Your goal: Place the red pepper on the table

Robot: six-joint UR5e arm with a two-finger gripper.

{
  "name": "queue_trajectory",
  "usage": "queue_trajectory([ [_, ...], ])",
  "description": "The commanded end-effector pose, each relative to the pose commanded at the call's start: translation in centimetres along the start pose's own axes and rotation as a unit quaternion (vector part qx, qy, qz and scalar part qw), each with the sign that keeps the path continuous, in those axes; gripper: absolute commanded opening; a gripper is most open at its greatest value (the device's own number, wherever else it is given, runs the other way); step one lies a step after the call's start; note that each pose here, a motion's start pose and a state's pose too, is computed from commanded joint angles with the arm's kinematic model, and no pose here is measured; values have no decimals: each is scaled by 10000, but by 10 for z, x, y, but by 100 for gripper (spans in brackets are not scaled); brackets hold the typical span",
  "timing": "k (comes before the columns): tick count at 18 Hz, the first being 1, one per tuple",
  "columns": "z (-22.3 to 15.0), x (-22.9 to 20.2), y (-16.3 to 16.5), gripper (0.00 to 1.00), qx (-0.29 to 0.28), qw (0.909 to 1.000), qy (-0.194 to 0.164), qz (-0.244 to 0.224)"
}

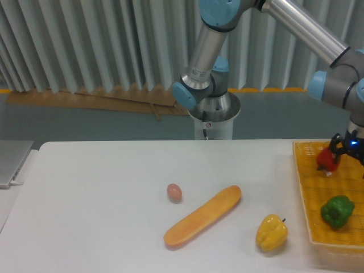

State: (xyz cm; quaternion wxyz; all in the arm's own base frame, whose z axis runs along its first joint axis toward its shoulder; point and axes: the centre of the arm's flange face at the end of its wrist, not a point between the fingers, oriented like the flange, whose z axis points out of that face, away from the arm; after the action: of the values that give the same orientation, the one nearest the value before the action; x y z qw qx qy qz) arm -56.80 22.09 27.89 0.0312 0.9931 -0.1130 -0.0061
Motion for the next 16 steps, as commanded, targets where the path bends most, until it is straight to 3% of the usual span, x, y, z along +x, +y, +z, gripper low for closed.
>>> queue_trajectory([
  [3, -16, 8, 2, 100, 1, 10000, 16, -44],
  [8, -70, -5, 9, 100, 262, 9983, 385, -352],
  [16, -37, 1, -1, 100, 207, 9990, 387, -74],
])
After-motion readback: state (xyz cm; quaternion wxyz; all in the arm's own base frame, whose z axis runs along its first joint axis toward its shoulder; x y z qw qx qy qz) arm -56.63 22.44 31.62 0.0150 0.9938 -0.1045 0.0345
